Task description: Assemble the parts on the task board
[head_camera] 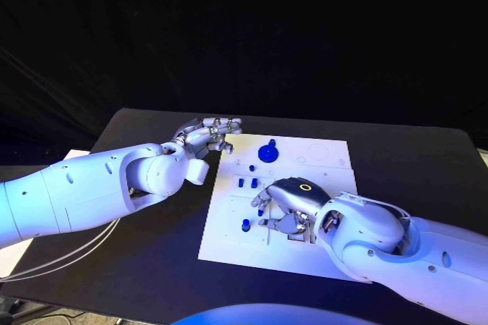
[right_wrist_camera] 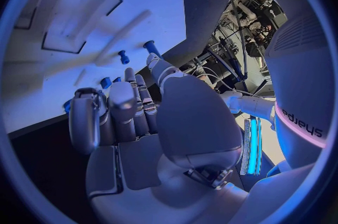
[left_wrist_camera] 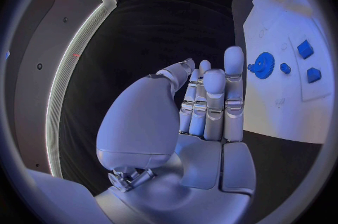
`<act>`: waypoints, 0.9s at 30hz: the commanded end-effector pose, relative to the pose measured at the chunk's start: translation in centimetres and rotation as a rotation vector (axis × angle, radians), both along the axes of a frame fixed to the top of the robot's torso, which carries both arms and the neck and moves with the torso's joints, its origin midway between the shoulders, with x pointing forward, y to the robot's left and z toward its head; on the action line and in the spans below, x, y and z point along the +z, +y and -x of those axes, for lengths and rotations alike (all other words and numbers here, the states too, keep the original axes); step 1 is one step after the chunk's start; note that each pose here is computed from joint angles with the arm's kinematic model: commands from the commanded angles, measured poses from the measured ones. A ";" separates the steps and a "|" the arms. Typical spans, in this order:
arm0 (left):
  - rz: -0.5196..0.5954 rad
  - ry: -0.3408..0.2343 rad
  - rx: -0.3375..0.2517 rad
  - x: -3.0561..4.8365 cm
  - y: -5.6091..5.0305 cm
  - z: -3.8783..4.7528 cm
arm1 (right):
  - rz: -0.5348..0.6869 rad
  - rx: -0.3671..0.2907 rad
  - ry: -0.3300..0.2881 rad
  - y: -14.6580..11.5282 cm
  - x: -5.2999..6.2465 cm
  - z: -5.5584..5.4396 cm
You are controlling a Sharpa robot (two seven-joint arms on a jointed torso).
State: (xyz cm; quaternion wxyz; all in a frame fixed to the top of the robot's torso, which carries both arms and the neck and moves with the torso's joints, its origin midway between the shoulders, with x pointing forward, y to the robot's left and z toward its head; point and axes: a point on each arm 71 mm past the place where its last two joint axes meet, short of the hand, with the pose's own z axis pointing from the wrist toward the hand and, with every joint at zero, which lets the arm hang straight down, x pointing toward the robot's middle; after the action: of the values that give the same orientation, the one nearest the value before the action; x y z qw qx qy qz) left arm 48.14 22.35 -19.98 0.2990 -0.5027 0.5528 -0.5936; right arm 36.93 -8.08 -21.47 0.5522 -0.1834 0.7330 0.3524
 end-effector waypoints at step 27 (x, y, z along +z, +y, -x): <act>0.022 0.004 -0.036 -0.19 -0.8 0.42 | 0.115 -0.604 0.204 -15.2 0.6 1.2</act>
State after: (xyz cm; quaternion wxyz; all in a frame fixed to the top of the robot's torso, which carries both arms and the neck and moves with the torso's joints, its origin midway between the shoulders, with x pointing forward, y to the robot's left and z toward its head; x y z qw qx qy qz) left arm 47.82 21.82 -20.24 0.2907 -0.5013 0.5563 -0.5955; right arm 35.81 -23.04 -20.49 0.5455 0.0549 0.8151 0.1872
